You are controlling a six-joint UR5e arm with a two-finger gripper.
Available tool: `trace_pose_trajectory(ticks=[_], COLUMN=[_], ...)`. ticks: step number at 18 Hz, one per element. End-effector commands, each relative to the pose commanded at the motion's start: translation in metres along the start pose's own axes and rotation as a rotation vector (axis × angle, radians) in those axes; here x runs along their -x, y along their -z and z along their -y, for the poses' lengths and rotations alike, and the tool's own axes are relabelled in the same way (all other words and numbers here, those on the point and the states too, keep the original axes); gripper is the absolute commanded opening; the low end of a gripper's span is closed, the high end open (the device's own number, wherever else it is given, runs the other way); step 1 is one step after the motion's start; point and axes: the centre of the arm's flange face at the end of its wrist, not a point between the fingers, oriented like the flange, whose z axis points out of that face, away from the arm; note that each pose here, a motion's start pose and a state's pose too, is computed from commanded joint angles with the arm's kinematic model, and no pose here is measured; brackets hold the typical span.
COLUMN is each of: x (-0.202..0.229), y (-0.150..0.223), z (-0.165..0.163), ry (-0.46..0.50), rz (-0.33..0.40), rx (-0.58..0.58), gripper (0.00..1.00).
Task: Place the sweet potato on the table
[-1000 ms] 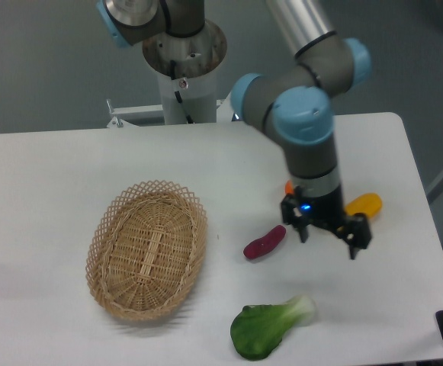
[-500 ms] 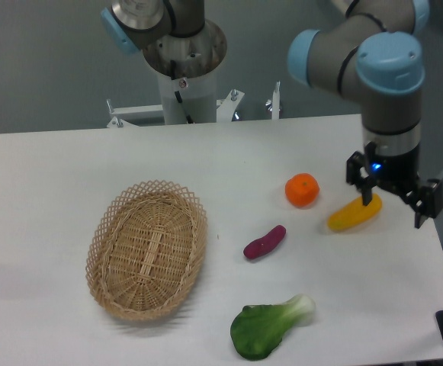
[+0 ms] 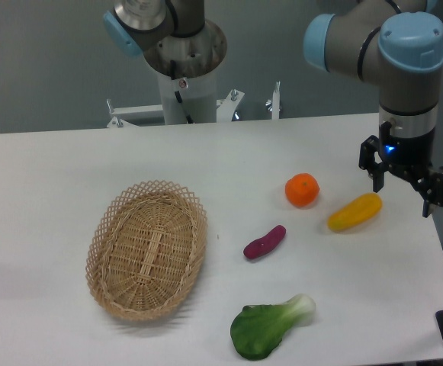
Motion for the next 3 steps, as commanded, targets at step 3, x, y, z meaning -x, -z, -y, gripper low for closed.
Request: trace_pose_trajectory(ticks=[3], x=[-0.0013], y=[-0.0018], z=[-0.0002], ry=[0.000], rz=[-0.003], rx=[0.001], gripper=[1.00])
